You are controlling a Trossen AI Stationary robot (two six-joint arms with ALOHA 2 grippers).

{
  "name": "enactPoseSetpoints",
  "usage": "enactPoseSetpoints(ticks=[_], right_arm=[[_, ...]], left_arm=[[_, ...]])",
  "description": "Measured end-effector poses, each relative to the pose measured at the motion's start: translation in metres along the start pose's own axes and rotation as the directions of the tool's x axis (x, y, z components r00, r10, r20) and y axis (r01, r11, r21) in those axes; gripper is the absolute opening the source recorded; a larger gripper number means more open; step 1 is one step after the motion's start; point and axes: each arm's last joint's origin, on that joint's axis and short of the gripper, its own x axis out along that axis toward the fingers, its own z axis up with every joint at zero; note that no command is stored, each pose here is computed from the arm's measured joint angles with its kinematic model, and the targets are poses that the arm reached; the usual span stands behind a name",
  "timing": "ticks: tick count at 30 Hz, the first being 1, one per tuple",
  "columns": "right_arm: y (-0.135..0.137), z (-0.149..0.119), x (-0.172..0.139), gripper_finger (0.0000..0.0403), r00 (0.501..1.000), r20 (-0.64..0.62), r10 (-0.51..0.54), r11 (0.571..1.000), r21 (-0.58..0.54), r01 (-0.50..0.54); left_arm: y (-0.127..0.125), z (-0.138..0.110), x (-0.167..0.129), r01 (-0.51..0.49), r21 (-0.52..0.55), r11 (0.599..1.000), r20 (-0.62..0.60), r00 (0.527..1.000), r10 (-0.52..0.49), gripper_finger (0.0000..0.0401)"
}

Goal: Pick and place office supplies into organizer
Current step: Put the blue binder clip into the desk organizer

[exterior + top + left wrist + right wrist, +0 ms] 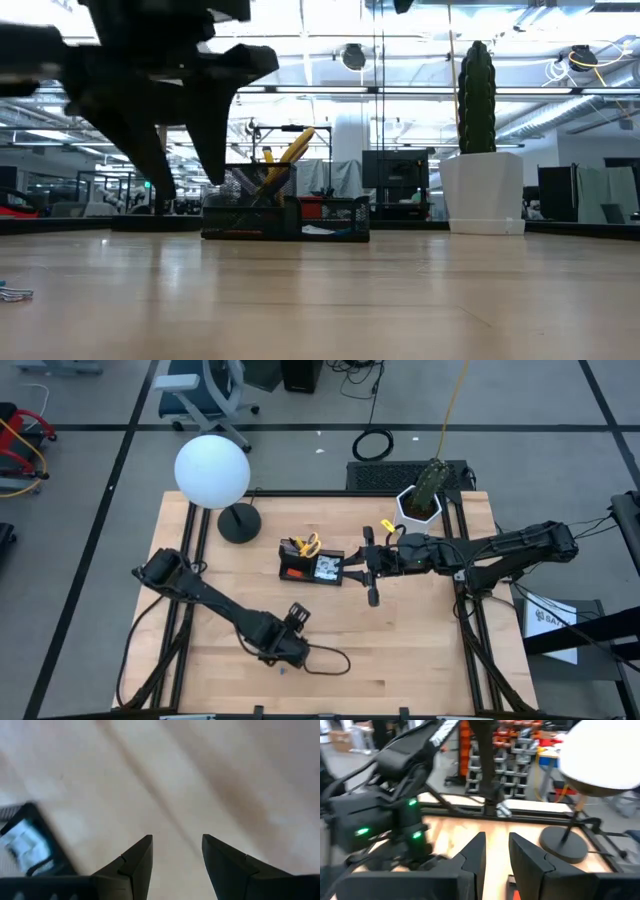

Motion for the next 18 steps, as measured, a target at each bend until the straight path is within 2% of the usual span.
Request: enactPoseSetpoints(ticks=[3,10,15,18], right_arm=[[-0.002,0.001,0.000,0.0075,0.999,0.007,-0.050,0.998,0.025,0.050],[-0.003,0.001,0.000,0.0075,0.999,0.005,-0.051,0.998,0.034,0.051],[-0.008,0.005,0.000,0.0075,0.987,0.049,-0.155,0.978,0.148,0.147],[-0.008,0.006,0.000,0.0075,0.984,0.056,-0.167,0.974,0.167,0.156]], left_arm=[[-0.007,0.007,-0.002,0.030,-0.006,1.000,0.062,0.998,-0.029,0.0177],[-0.024,0.014,-0.008,0.097,-0.001,0.995,0.128,0.987,-0.096,0.0177],[-0.032,0.016,-0.010,0.120,0.011,0.993,0.139,0.983,-0.121,0.0177],[-0.034,0.018,-0.011,0.125,-0.009,0.992,0.157,0.980,-0.122,0.0177]])
